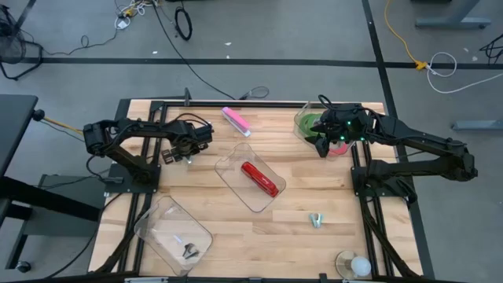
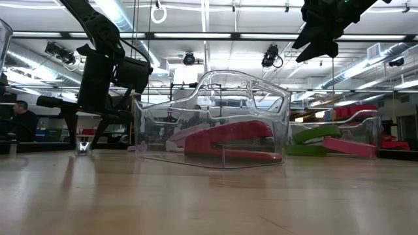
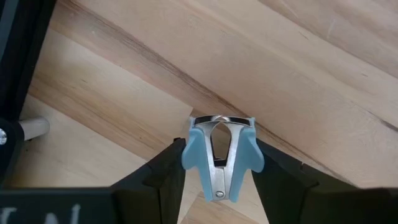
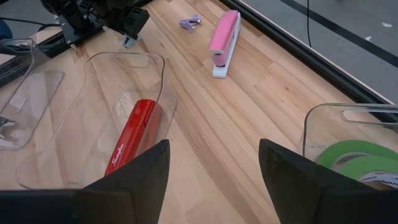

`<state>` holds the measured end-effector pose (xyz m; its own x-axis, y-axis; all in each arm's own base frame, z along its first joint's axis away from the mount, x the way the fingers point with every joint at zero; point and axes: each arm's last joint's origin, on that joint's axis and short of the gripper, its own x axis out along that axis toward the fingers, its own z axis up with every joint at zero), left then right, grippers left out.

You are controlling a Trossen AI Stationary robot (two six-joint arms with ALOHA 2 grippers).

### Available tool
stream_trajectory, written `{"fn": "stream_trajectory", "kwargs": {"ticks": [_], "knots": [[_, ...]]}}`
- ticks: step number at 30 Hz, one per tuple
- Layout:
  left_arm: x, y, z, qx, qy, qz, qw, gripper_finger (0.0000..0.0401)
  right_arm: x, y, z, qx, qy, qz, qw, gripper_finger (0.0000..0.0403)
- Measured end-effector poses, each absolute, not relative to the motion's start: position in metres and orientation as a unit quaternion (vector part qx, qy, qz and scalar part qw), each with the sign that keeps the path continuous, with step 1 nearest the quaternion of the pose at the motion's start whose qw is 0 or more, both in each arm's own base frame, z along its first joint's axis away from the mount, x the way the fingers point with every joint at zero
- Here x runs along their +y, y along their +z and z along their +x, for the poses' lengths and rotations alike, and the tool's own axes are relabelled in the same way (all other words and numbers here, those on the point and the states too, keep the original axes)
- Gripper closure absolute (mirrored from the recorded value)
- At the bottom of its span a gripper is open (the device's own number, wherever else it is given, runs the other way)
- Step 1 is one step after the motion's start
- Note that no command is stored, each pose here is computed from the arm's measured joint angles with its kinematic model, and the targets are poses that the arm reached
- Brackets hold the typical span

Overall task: Pick and place Stapler, Stapler remover, tape
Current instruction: Put the top blue staple remover into the bottom transparent bin

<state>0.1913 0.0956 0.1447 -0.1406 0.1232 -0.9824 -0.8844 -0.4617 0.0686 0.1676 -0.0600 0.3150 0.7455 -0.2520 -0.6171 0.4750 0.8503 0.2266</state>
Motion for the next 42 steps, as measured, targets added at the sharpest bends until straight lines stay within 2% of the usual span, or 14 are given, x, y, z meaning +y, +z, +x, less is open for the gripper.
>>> {"fn": "stream_trajectory", "kwargs": {"ticks": [42], "knots": [[0.0917,0.1447,0.1936,0.365,0.654,-0.542,0.380,0.0231,-0.0601,0.3150,0.1676,0.296,-0.199,0.188,0.915,0.0158]]}}
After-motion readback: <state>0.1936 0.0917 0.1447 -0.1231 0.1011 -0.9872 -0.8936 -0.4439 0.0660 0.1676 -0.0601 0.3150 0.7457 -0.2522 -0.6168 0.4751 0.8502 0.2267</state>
